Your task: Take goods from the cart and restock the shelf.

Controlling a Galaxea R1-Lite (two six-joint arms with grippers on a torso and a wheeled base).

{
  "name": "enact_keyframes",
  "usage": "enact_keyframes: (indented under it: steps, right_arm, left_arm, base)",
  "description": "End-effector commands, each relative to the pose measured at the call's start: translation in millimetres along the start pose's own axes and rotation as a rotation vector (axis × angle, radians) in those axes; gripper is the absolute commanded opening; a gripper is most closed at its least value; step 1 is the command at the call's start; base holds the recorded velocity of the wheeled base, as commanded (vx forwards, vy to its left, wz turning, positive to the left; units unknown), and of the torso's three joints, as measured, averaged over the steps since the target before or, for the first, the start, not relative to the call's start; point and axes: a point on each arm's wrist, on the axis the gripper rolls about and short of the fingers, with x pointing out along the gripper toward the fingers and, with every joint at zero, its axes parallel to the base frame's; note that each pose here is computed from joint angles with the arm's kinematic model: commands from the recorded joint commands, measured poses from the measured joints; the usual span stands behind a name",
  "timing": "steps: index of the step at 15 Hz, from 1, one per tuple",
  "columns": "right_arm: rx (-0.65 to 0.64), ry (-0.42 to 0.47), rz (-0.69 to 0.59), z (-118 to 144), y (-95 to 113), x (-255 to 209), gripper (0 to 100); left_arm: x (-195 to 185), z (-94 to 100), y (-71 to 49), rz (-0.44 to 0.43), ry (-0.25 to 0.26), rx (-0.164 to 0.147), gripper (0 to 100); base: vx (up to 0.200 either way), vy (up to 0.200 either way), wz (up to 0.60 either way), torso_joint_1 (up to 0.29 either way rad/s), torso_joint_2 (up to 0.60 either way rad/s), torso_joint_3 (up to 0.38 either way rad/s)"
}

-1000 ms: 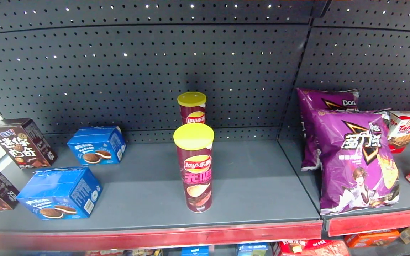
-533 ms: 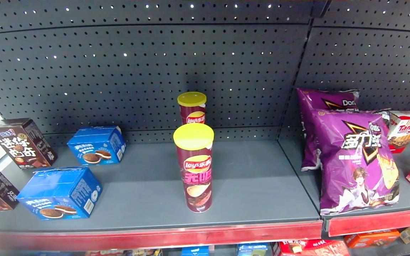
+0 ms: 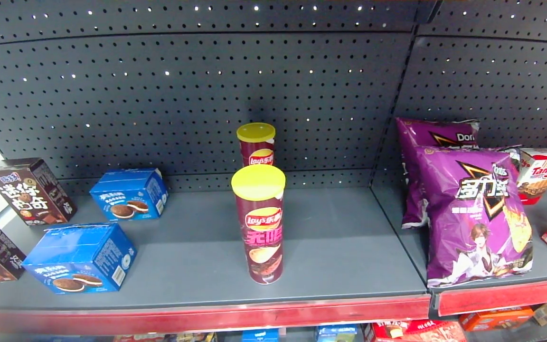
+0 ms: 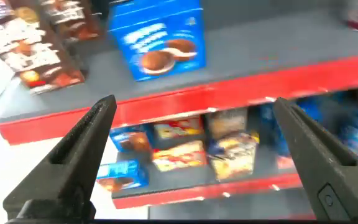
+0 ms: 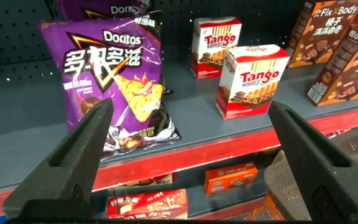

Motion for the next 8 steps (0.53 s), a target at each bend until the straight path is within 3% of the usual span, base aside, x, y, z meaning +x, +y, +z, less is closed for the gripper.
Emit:
enact_keyframes:
  steps: [1, 3, 4, 7, 8]
  right_arm:
    - [0.001, -0.001, -0.001, 0.0, -0.1, -0.2, 100]
    - [0.008, -0.008, -0.014, 0.0, -1.9, -1.9, 100]
    - [0.008, -0.010, -0.026, -0.4, -2.3, -2.6, 100]
    - [0.011, -0.014, -0.057, -9.0, -6.1, -7.2, 100]
    - [0.014, -0.018, -0.060, -9.0, -6.8, -7.9, 100]
  left_arm:
    - [8.1, -23.3, -2.2, 0.034, 0.062, -0.072, 100]
    - [8.0, -22.4, -1.6, 0.055, 0.056, -0.151, 100]
    - [8.0, -22.5, -1.1, 0.080, 0.057, -0.161, 100]
    - [8.0, -22.5, -1.2, 0.070, 0.057, -0.152, 100]
    - [8.1, -22.6, -1.5, 0.055, 0.055, -0.108, 100]
  base:
    - [0.000, 0.000, 0.00, 0.000, 0.00, 0.000]
    - [0.000, 0.000, 0.00, 0.000, 0.00, 0.000]
    - [0.000, 0.000, 0.00, 0.000, 0.00, 0.000]
    - [0.000, 0.000, 0.00, 0.000, 0.00, 0.000]
    - [0.000, 0.000, 0.00, 0.000, 0.00, 0.000]
